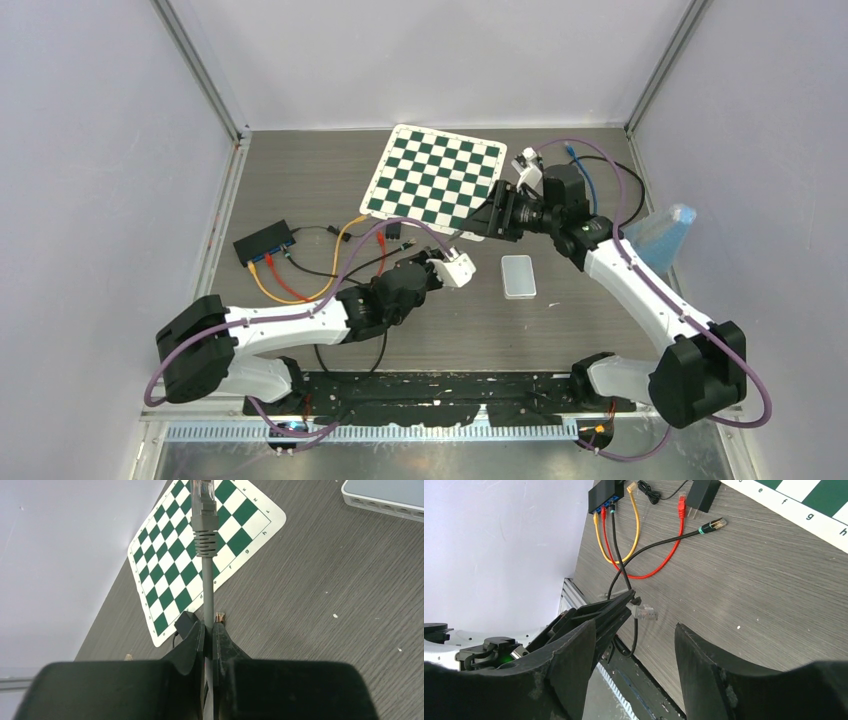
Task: Insert the plug into the switch port
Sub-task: Pick up the connector from the center of the board.
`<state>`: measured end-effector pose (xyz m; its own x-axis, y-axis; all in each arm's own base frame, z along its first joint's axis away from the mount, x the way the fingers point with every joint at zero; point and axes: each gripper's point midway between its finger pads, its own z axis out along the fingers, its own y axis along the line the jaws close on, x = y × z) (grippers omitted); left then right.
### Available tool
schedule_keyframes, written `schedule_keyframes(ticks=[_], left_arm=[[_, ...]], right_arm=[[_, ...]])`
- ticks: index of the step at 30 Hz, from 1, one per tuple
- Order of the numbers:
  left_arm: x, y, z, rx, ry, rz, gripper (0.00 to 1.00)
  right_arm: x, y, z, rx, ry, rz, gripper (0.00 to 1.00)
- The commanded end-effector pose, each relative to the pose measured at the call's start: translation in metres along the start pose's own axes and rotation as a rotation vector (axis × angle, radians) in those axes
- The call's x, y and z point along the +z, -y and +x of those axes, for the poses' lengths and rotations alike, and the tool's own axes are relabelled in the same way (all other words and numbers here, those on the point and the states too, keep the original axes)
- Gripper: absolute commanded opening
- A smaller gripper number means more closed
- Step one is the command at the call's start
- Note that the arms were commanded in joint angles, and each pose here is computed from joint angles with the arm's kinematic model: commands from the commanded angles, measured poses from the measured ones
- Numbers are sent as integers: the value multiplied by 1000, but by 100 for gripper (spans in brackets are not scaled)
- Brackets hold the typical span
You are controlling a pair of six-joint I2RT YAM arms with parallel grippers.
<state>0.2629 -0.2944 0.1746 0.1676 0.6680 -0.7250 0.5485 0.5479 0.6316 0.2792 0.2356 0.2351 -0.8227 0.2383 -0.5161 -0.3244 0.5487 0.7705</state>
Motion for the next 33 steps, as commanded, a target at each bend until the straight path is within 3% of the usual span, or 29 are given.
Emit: schedule_keyframes(ticks=[1, 14, 17, 20, 21, 26, 28, 29, 33], left_arm=[[-1, -15, -34, -87, 91, -29, 0], [-12, -16, -39, -145, 126, -2, 0], [-13, -15, -38, -148, 131, 4, 0], [-15, -14, -38, -160, 135, 7, 0], [-16, -15, -38, -170, 135, 7, 1], [-29, -6, -45, -237, 142, 123, 28], [-38, -3, -53, -296, 167, 201, 55], [-44, -5, -57, -322, 181, 228, 61], [-63, -21, -64, -422, 211, 296, 69]], right_arm=[[3, -15, -14, -55, 25, -47, 63], [17, -19, -12, -31, -7, -86, 43], [16, -20, -14, -41, 8, -86, 29], [14, -24, -14, -81, 32, -113, 9], [13, -28, -16, -106, 44, -137, 7], [6, -42, -9, -381, 46, -277, 5], [3, -42, -8, -501, 64, -300, 5], [2, -42, -11, -581, 92, -307, 5], [-11, -51, -25, -770, 227, -339, 5]])
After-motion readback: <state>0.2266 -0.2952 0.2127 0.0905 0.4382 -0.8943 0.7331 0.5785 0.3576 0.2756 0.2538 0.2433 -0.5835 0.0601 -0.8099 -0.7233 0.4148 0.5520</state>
